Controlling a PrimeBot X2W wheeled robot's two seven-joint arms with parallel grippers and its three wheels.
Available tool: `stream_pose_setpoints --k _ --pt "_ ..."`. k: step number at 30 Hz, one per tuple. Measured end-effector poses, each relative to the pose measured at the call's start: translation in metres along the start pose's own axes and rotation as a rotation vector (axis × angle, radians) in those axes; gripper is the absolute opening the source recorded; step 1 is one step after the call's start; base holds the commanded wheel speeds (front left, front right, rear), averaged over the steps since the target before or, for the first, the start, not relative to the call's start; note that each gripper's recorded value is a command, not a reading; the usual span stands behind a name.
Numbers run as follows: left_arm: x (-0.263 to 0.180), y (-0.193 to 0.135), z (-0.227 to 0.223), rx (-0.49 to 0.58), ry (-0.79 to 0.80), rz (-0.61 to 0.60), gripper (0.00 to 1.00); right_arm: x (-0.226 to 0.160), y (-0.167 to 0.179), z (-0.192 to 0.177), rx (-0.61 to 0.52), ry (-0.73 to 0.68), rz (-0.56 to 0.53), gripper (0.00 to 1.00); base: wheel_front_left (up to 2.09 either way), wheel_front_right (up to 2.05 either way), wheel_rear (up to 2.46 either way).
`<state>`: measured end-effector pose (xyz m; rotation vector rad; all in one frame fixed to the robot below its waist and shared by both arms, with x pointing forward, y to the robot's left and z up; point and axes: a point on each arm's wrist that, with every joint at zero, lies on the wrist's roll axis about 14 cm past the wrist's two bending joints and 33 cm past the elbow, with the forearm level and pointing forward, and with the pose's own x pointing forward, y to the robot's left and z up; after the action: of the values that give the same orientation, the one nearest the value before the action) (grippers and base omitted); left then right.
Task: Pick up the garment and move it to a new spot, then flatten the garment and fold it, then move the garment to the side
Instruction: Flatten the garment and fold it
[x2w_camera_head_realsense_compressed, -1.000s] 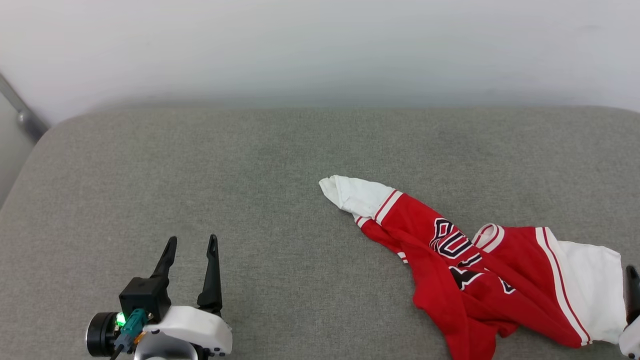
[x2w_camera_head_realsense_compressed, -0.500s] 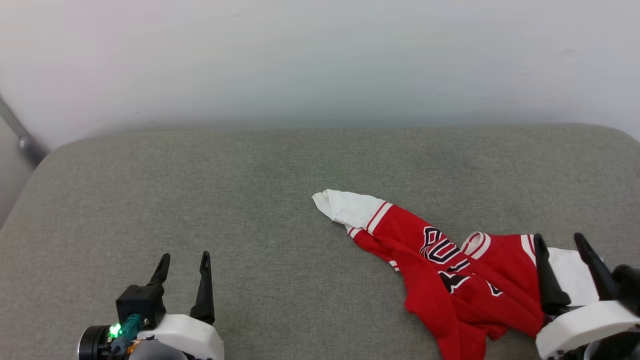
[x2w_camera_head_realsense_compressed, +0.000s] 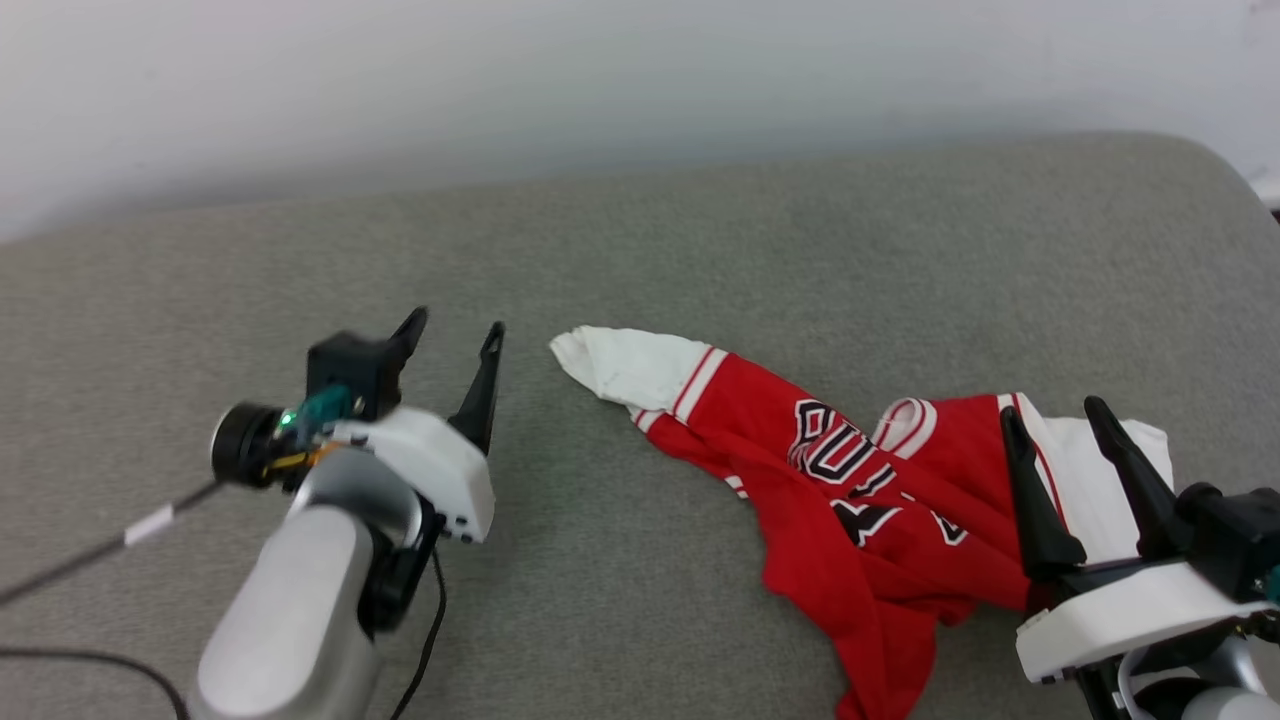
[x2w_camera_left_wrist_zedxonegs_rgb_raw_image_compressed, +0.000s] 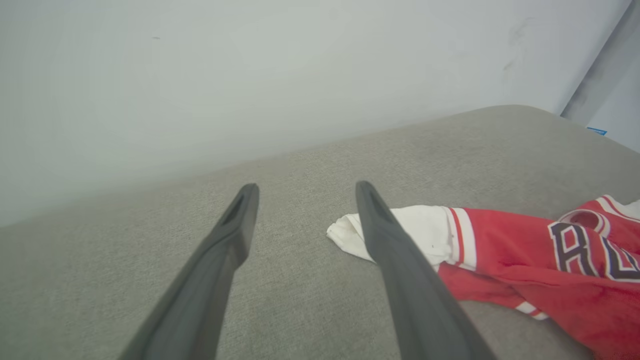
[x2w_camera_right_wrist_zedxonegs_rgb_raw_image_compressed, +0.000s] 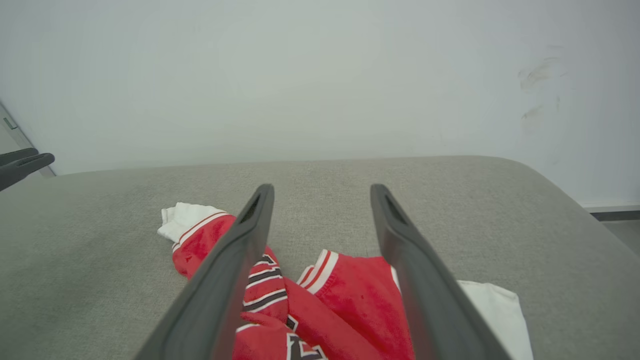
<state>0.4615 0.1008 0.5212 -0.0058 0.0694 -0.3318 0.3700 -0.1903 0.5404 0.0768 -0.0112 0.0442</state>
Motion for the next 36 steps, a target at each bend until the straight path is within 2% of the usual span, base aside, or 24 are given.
stream_pose_setpoints --k 5,9,17,21,22,23,24,25,31,36 --pt "0.047 -0.020 -0.025 -0.009 0.162 -0.129 1.00 0.005 -0.012 -0.017 0.007 0.045 -0.037 1.00 0.00 0.00 0.00" --pt "0.068 -0.035 -0.060 0.006 0.350 -0.214 1.00 0.006 -0.022 -0.031 0.038 0.081 -0.069 1.00 0.00 0.00 0.00" --pt "0.077 -0.075 -0.118 0.081 0.660 -0.387 1.00 0.005 -0.040 -0.061 0.079 0.147 -0.132 1.00 0.00 0.00 0.00" --pt "0.072 -0.081 -0.140 0.124 0.808 -0.447 1.00 0.004 -0.044 -0.072 0.095 0.173 -0.151 1.00 0.00 0.00 0.00" --pt "0.072 -0.082 -0.142 0.135 0.829 -0.458 0.93 0.004 -0.046 -0.074 0.096 0.175 -0.155 1.00 0.00 0.00 0.00" --pt "0.072 -0.083 -0.144 0.133 0.844 -0.466 0.44 0.004 -0.047 -0.076 0.095 0.179 -0.158 1.00 0.00 0.00 0.00" --pt "0.072 -0.084 -0.145 0.132 0.849 -0.473 0.19 0.004 -0.048 -0.077 0.096 0.181 -0.162 1.00 0.00 0.00 0.00" --pt "0.073 -0.084 -0.145 0.139 0.846 -0.478 0.00 0.004 -0.049 -0.078 0.096 0.184 -0.166 1.00 0.00 0.00 0.00" --pt "0.080 -0.076 -0.132 0.175 0.719 -0.461 0.00 0.006 -0.051 -0.079 0.104 0.186 -0.170 1.00 0.00 0.00 0.00" --pt "0.083 -0.056 -0.089 0.210 0.533 -0.394 0.00 0.009 -0.046 -0.073 0.104 0.180 -0.147 1.00 0.00 0.00 0.00"
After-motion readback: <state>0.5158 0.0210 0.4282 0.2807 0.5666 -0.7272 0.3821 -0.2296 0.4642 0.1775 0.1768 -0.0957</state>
